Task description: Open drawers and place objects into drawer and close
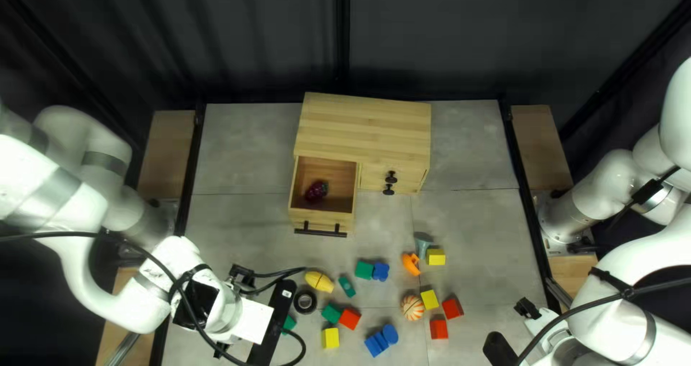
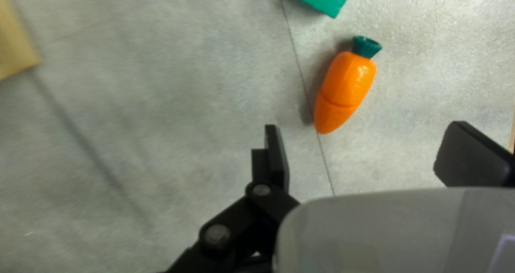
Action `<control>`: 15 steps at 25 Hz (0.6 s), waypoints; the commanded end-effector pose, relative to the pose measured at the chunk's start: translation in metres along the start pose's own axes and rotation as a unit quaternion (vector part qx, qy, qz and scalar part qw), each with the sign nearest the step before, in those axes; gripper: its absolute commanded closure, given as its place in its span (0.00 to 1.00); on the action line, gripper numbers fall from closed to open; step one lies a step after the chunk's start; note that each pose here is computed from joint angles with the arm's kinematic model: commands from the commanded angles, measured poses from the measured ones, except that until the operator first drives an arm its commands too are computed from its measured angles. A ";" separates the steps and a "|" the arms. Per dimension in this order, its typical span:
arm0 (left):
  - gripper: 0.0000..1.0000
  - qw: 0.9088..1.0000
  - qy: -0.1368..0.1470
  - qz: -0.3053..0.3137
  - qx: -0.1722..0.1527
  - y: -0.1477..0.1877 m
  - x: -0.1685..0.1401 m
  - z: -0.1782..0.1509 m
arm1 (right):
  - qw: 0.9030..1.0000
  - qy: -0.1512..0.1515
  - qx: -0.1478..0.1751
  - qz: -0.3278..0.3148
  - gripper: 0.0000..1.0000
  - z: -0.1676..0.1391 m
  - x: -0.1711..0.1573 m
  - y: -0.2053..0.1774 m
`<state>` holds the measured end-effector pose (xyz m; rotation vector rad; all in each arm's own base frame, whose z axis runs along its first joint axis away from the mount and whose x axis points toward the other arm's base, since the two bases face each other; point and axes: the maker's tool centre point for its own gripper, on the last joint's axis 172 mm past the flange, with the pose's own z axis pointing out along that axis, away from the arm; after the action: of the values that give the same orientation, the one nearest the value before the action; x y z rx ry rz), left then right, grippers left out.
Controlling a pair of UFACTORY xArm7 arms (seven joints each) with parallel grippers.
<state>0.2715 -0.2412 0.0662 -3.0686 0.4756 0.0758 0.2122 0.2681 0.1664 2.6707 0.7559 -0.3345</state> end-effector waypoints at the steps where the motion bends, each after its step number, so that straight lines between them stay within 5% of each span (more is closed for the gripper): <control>1: 0.00 1.000 -0.004 0.018 0.007 0.005 0.002 0.008 | 1.000 0.000 0.000 0.000 0.00 0.000 0.000 0.000; 15: 0.00 0.999 0.003 0.046 0.009 0.004 -0.002 0.036 | 1.000 0.000 0.000 0.000 0.00 0.000 0.000 0.000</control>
<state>0.2686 -0.2438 0.0359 -3.0287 0.6159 0.0627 0.2122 0.2681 0.1664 2.6707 0.7559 -0.3345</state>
